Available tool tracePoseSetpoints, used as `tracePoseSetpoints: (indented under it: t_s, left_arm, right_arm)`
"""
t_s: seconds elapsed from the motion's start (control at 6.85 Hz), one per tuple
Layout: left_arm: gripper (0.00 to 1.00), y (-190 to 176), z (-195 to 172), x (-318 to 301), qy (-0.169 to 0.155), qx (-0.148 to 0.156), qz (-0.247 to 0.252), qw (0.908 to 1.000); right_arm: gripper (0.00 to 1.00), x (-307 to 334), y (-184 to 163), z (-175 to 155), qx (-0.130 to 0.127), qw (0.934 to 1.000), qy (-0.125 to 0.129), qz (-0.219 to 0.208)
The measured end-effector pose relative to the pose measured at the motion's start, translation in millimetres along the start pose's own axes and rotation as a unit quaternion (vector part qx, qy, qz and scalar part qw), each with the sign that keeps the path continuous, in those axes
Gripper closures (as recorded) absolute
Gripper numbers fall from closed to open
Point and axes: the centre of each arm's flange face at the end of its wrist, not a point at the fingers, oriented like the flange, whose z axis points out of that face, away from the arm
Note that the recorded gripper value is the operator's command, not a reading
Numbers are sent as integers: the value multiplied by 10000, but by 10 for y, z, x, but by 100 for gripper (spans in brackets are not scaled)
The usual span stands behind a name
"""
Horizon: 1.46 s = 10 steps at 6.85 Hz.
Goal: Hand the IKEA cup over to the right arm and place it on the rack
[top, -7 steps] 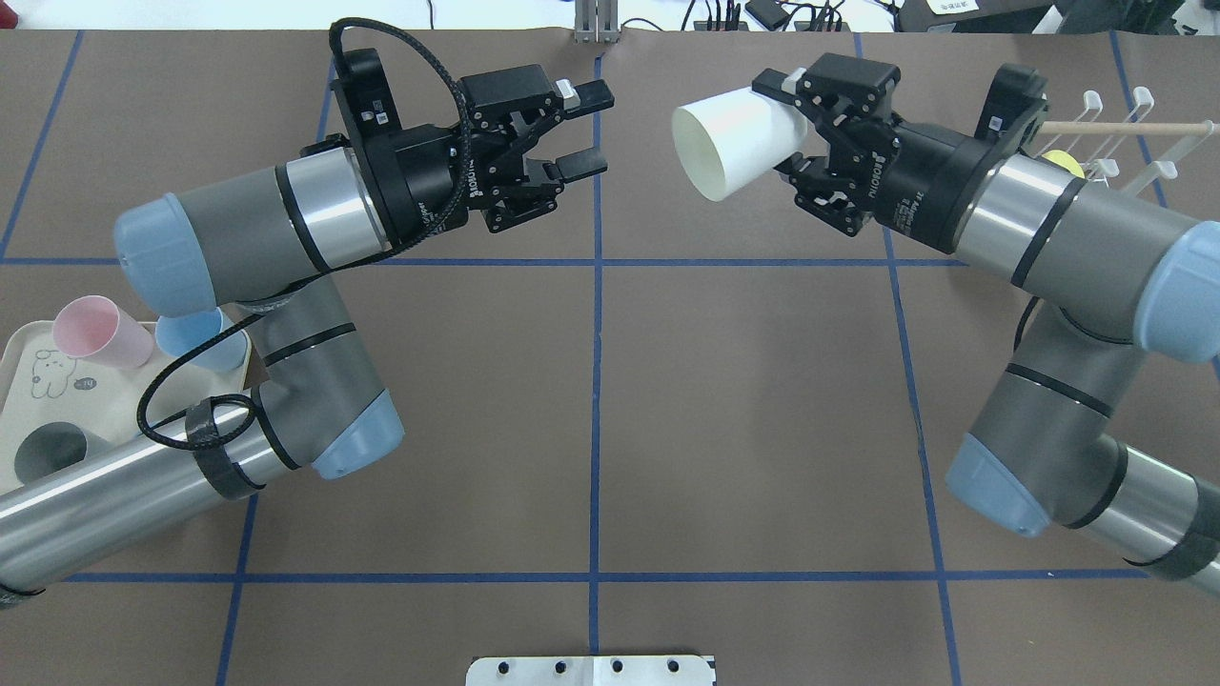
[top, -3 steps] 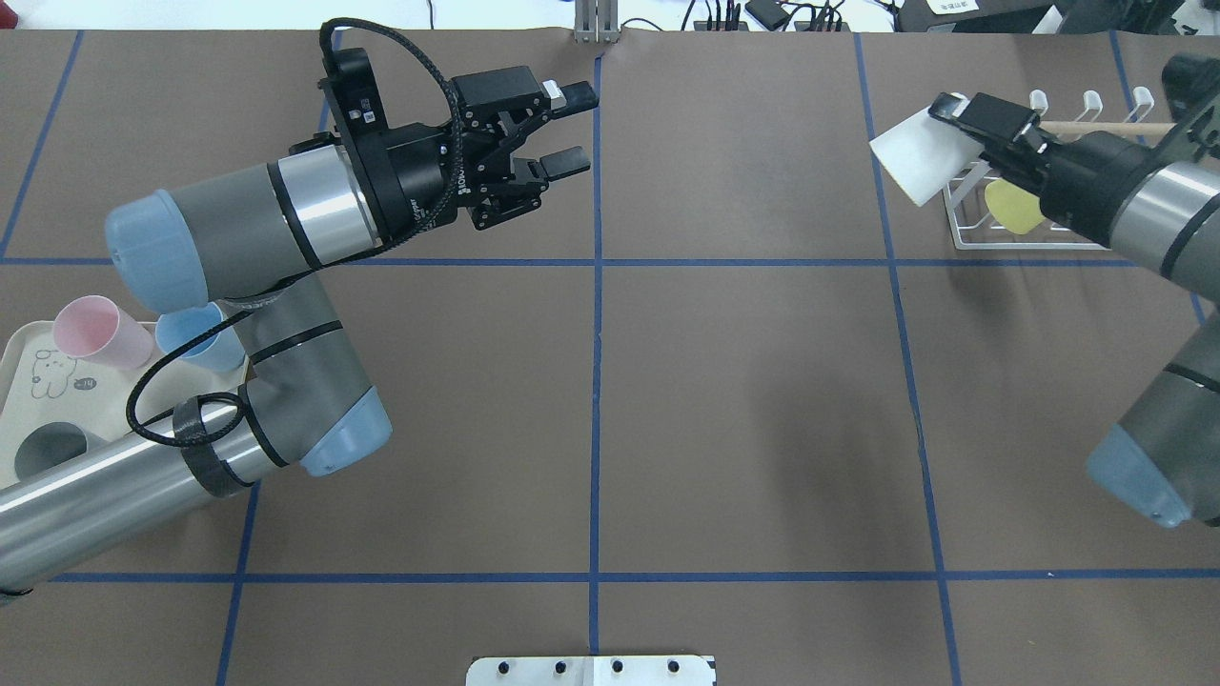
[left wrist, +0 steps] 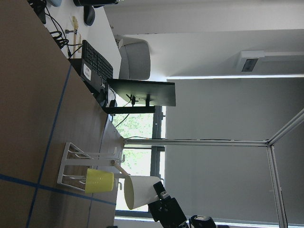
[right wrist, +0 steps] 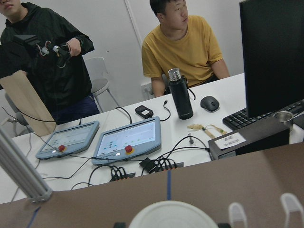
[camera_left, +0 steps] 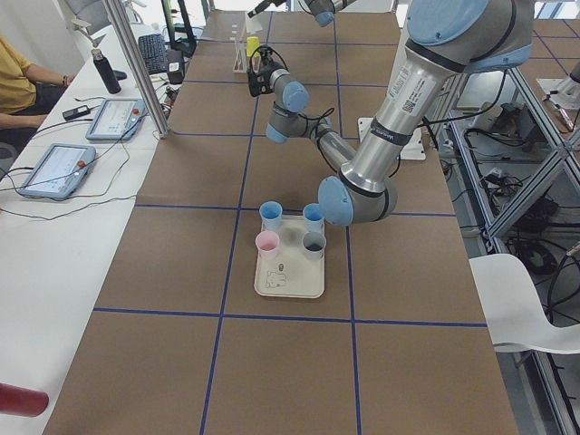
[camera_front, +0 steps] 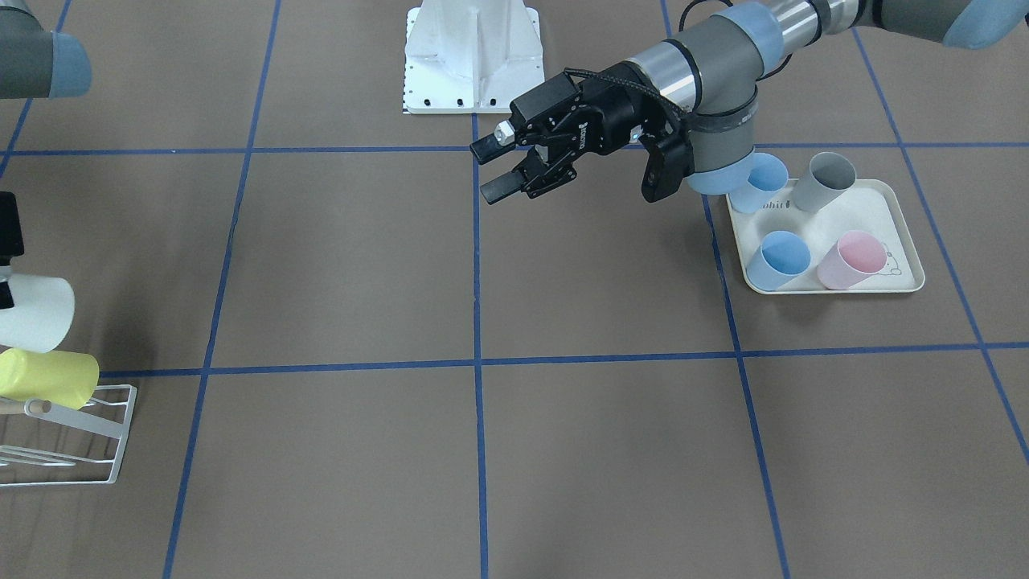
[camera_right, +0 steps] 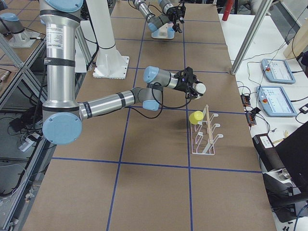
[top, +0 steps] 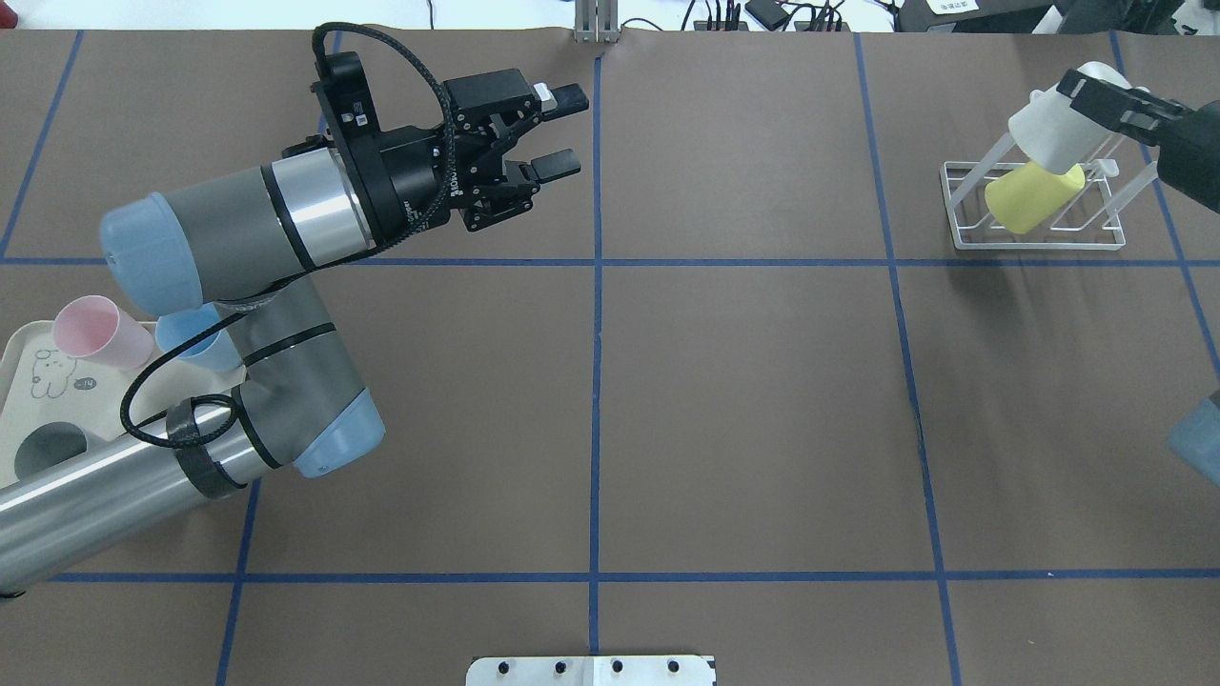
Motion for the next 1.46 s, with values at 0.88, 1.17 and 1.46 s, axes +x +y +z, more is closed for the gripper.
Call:
tracePoseSetpoints:
  t_s: [0.88, 1.17, 1.46]
  left_arm:
    - [20, 8, -61, 5, 14, 9, -2, 10000]
    - [20, 11, -62, 12, 22, 5, -1, 10000]
    - [20, 20, -60, 10, 21, -2, -7, 10000]
  right_arm:
    - [100, 861, 243, 345, 293, 9894, 1121, -875]
    - [100, 921, 279, 345, 255, 9893, 1148, -864]
    - [100, 945, 291, 329, 241, 9894, 1148, -854]
